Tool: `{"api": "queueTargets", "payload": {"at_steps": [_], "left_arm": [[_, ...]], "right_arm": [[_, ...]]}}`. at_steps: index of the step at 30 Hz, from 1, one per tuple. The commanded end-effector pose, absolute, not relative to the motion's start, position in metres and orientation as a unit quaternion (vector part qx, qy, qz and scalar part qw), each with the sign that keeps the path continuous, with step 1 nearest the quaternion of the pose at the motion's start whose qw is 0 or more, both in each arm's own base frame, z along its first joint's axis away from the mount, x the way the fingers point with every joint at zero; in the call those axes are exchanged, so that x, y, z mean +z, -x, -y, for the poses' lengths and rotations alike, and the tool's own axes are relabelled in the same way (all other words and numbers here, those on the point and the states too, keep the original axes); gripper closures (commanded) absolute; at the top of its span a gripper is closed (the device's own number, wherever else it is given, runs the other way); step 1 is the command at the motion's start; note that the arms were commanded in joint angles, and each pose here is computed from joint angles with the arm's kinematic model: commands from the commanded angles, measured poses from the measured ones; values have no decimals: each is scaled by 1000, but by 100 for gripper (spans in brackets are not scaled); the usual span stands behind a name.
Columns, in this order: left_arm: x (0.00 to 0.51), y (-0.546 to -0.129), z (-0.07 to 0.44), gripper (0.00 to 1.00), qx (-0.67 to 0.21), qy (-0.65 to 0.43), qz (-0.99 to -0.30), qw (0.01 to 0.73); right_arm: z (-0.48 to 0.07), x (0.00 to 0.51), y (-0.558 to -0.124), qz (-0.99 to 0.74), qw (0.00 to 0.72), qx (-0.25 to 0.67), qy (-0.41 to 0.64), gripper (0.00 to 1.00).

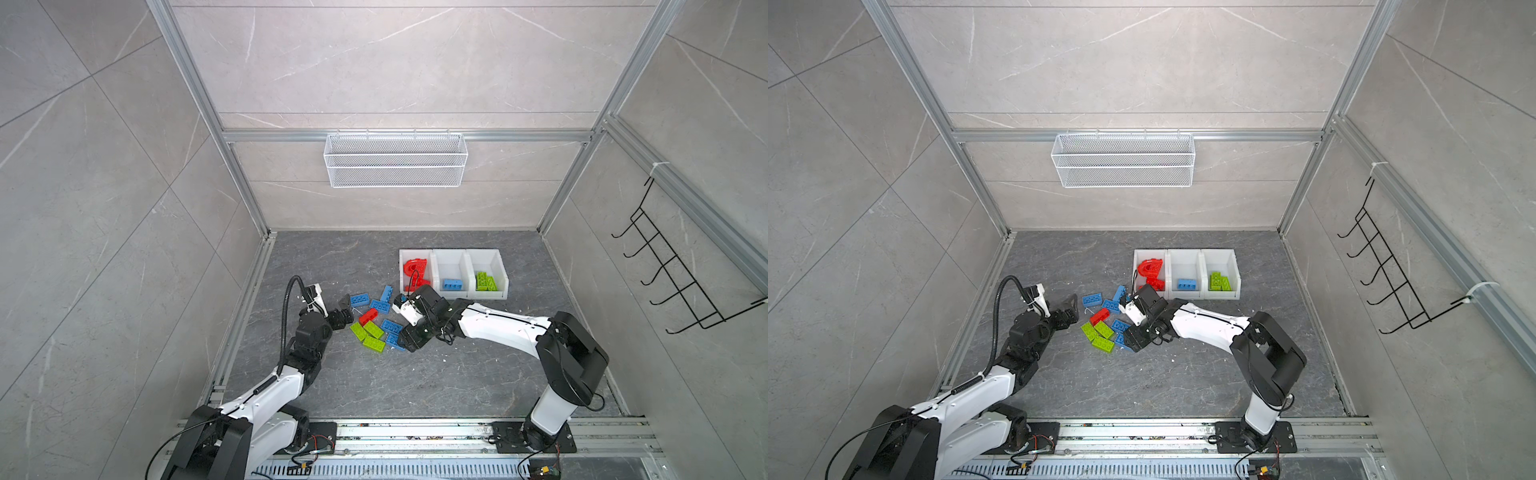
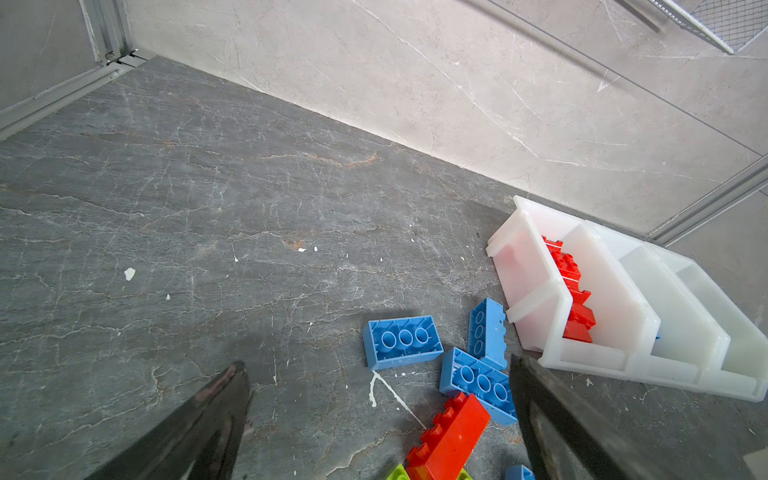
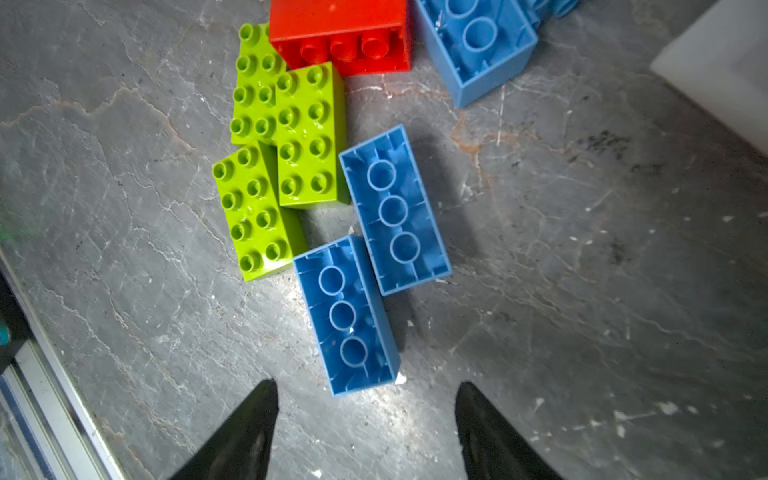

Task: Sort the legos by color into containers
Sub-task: 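Move the right gripper back over the pile toward a blue brick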

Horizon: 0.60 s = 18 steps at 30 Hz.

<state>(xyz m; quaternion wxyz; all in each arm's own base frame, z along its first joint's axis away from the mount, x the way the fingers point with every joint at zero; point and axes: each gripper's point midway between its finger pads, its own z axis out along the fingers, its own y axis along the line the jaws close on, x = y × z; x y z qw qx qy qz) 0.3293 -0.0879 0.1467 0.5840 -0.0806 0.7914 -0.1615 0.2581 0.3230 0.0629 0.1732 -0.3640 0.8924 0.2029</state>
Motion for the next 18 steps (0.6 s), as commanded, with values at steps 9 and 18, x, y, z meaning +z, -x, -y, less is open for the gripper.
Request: {"api": "queueTargets", "payload": {"at_steps": [9,18], "left_arm": [[169,-337,93,0,-174,70,-775,604],[168,-338,94,0,-175,72,-776,602]], "right_arm": [[-340,38,-255,-891,151,177,390,31],[-341,20,-256,-893,147,143,402,36]]}}
